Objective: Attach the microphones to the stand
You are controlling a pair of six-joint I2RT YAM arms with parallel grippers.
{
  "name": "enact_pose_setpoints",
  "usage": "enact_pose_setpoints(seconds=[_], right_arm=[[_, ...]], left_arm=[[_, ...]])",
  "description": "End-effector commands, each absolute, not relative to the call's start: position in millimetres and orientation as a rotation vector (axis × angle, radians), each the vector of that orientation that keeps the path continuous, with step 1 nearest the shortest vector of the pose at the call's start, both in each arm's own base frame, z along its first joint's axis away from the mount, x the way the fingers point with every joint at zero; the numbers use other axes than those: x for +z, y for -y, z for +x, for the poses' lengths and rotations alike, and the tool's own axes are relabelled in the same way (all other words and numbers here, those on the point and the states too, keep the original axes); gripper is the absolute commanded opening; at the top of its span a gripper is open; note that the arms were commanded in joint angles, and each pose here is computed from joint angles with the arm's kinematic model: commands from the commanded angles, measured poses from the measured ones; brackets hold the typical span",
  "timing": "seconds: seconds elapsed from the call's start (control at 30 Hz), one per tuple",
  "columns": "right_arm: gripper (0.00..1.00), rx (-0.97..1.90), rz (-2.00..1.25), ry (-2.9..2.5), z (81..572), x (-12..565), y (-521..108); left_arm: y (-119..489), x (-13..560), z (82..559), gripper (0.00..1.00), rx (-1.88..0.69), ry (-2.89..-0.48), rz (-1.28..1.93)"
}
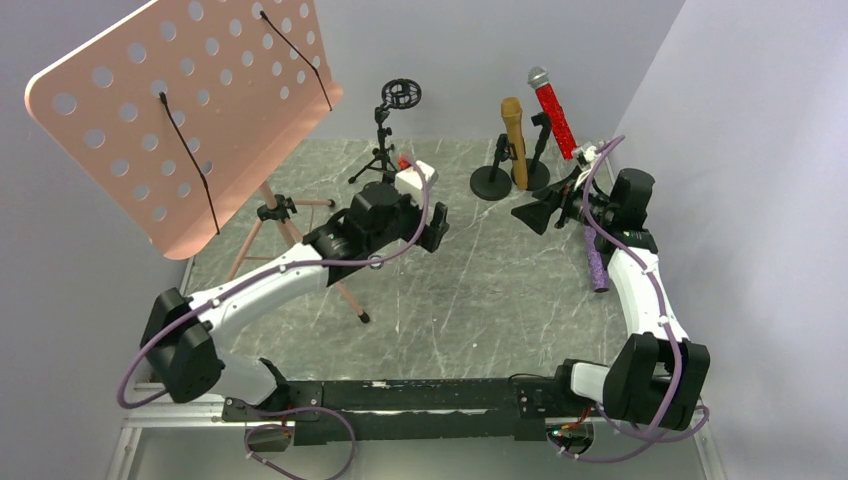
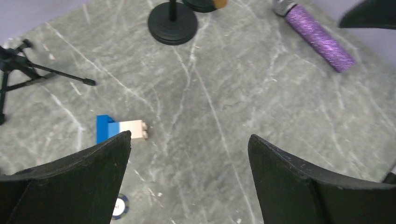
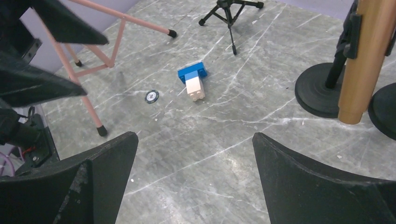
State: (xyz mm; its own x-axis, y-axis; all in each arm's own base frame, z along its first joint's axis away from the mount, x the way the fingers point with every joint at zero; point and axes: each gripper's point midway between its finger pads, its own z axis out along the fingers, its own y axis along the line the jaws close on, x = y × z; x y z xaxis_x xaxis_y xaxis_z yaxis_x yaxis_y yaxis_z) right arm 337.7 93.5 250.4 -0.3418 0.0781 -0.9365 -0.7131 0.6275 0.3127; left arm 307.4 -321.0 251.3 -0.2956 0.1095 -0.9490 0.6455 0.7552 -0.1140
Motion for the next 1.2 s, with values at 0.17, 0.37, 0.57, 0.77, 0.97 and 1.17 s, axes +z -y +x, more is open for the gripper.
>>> enact_pose_setpoints(seconds=[0.17,0.37,0.57,0.77,0.97,1.17], right_arm=[[1.00,0.852,-0.633,-1.683,330,272,-95],[1.00,0.848,-0.648,-1.684,328,274,-96],[1.00,0.857,-0.654,-1.687,327,272,-97],[1.00,0.854,-0.660,-1.691,328,270,-96],[1.00,0.866,-0.664,-1.697,329,267,-96],[1.00,0.868,-0.668,-1.704,329,265,-96]], left_arm=[[299,252,388,0.99,-0.258,-1.928,0.579],[296,249,445,0.99,-0.325,-2.014,0.440],[289,244,497,0.99,-0.333,-2.089,0.304],[244,229,542,0.93,-0.074,-2.081,0.096],[219,227,575,0.84,0.047,-1.997,0.021],[213,226,602,0.75,0.084,-1.908,0.005]])
